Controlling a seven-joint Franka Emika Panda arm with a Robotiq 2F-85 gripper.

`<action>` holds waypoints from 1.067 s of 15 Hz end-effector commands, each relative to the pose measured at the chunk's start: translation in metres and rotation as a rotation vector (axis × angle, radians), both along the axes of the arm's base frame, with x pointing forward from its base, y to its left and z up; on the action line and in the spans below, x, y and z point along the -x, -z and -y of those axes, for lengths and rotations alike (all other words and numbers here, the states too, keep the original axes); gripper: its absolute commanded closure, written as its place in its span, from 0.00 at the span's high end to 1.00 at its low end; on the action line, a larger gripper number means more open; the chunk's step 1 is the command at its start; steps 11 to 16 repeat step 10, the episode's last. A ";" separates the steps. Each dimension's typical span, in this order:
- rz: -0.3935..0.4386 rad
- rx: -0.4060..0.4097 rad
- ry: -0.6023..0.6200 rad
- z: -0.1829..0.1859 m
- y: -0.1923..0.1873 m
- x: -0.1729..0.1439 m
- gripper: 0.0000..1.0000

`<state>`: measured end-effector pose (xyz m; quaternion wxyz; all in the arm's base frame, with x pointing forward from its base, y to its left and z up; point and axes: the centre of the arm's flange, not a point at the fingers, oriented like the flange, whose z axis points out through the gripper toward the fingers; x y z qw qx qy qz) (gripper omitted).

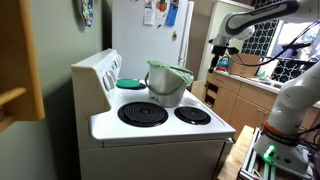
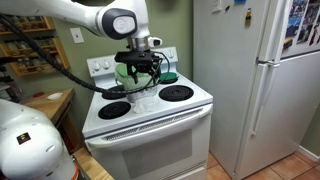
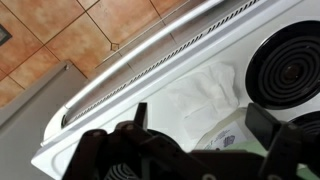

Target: Pick up the paper towel and use it to wipe the front edge of the stove before putting it back on the stove top

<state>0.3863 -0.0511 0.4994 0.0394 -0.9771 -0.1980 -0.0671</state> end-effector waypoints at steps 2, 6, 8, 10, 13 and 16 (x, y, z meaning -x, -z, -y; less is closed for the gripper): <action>-0.026 0.039 0.091 0.000 -0.016 0.009 1.00; -0.005 0.022 0.086 0.002 -0.016 0.003 1.00; -0.004 0.024 0.090 0.002 -0.017 0.003 1.00; -0.004 0.024 0.092 0.002 -0.017 0.003 1.00; -0.004 0.024 0.092 0.002 -0.017 0.003 1.00; -0.004 0.024 0.092 0.002 -0.017 0.003 1.00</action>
